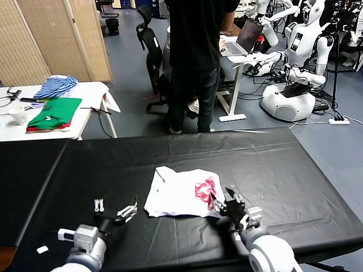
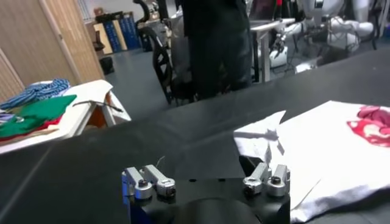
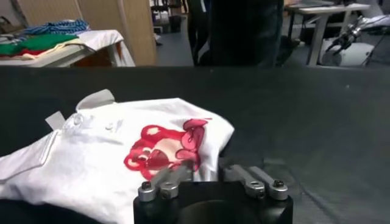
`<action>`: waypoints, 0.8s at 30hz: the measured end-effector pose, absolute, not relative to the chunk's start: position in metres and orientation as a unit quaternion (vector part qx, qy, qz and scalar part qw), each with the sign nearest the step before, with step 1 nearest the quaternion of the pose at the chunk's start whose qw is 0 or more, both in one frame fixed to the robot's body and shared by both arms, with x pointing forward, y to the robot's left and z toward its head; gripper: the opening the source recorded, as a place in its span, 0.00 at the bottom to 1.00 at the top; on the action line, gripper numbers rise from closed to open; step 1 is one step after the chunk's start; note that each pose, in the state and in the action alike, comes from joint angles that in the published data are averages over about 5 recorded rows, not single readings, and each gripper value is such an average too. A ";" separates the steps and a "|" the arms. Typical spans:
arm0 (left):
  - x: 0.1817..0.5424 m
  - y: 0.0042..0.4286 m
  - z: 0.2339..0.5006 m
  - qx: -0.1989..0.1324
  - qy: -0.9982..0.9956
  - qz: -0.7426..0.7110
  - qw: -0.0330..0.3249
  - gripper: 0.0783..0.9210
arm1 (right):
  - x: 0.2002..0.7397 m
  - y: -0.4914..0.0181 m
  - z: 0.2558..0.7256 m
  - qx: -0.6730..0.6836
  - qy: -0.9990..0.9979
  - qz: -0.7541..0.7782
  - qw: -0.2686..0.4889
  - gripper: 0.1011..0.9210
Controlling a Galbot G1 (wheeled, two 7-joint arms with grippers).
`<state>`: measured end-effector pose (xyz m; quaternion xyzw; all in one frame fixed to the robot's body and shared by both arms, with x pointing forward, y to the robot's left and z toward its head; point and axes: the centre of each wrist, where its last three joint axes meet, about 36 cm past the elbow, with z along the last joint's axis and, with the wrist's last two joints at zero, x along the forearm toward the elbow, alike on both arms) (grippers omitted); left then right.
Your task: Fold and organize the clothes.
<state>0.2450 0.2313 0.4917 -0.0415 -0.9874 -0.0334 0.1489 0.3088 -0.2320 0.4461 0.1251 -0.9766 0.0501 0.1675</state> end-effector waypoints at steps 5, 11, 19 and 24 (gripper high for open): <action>0.232 0.234 0.470 -0.047 -0.994 -0.035 0.090 0.98 | 0.280 -0.233 0.446 0.124 -0.985 0.046 0.109 0.98; 0.213 0.242 0.429 -0.061 -0.997 -0.045 0.016 0.98 | 0.248 -0.235 0.430 0.094 -0.993 0.013 0.068 0.98; 0.192 0.246 0.408 -0.028 -0.999 -0.029 -0.010 0.98 | 0.218 -0.235 0.421 0.082 -0.994 -0.014 0.064 0.98; 0.184 0.241 0.407 -0.021 -1.000 -0.012 -0.014 0.98 | 0.211 -0.232 0.421 0.077 -0.995 -0.023 0.065 0.98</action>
